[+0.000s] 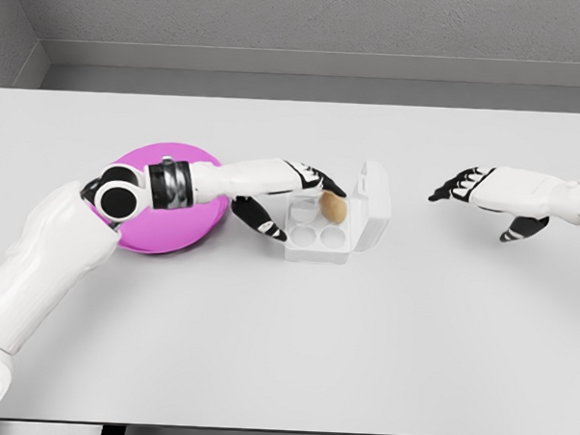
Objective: Pack egg into the box and close the box lid
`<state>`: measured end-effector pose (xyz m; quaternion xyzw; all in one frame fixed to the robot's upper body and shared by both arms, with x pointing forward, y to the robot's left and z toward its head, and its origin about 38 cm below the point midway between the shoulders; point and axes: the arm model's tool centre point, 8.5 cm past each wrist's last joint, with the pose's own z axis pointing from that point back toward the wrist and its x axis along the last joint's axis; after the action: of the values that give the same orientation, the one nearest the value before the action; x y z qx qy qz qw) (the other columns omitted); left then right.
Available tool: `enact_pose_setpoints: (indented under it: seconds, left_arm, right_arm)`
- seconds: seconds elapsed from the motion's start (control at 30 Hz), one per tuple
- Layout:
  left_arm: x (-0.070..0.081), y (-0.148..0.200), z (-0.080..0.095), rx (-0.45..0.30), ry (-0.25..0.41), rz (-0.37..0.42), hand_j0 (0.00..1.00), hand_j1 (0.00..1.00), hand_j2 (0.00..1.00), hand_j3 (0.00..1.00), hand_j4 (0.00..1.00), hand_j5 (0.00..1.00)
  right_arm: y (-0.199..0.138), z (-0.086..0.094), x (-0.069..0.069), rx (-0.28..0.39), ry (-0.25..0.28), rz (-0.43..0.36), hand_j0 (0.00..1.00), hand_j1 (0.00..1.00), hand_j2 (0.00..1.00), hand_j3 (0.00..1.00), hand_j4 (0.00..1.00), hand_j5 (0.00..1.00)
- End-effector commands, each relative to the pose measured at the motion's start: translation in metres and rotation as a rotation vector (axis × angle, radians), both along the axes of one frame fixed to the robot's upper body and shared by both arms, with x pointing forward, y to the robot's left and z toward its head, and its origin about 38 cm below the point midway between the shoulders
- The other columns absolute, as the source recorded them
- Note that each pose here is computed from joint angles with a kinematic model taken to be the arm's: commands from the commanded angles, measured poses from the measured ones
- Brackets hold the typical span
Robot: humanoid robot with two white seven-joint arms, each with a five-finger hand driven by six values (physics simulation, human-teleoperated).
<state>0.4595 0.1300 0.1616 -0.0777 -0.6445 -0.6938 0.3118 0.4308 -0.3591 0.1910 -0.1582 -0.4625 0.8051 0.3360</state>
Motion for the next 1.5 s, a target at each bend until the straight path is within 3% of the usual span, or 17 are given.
enact_pose_setpoints:
  seconds: [0.0,0.3,0.5,0.67,0.8,0.87,0.9,1.13,1.47]
  left_arm:
    - [0.0,0.0,0.004,-0.011,-0.004,0.001,0.97,0.97,0.97,0.97,0.97,0.97]
    - [0.0,0.018,0.032,-0.042,-0.071,0.013,0.97,0.97,0.97,0.97,0.97,0.97]
    - [-0.002,0.037,0.037,-0.04,-0.07,0.027,0.98,0.98,0.98,0.98,0.98,0.98]
    - [-0.005,0.044,0.043,-0.048,-0.076,0.025,0.98,0.98,0.98,0.98,0.98,0.98]
    - [-0.014,0.073,0.063,-0.054,-0.094,0.029,0.99,0.99,0.99,0.99,0.99,0.99]
    - [-0.025,0.097,0.08,-0.055,-0.104,0.027,0.99,0.99,0.99,0.99,0.99,0.99]
    - [-0.033,0.103,0.08,-0.053,-0.097,0.023,1.0,1.0,1.0,1.0,1.0,1.0]
    - [-0.038,0.115,0.07,-0.029,-0.07,0.04,1.0,1.0,1.0,1.0,1.0,1.0]
    - [-0.039,0.126,0.069,-0.019,-0.061,0.058,1.0,1.0,1.0,1.0,1.0,1.0]
  right_arm:
    - [0.0,0.001,0.0,0.004,0.0,-0.003,1.0,1.0,1.0,1.0,1.0,1.0]
    - [-0.001,0.002,0.001,0.005,-0.003,-0.006,1.0,1.0,1.0,1.0,1.0,1.0]
    - [0.006,0.001,0.003,0.015,-0.003,0.006,1.0,1.0,1.0,1.0,1.0,1.0]
    - [0.041,-0.015,0.006,0.066,0.019,0.062,1.0,1.0,1.0,1.0,1.0,1.0]
    - [0.043,-0.015,0.006,0.069,0.018,0.065,1.0,1.0,1.0,1.0,1.0,1.0]
    - [0.044,-0.014,0.006,0.07,0.016,0.069,1.0,1.0,1.0,1.0,1.0,1.0]
    - [0.05,-0.013,0.006,0.077,0.012,0.082,1.0,1.0,1.0,1.0,1.0,1.0]
    - [0.077,0.001,-0.005,0.093,-0.023,0.176,1.0,1.0,1.0,1.0,1.0,1.0]
    - [0.091,0.02,-0.006,0.101,-0.071,0.223,1.0,1.0,1.0,1.0,1.0,1.0]
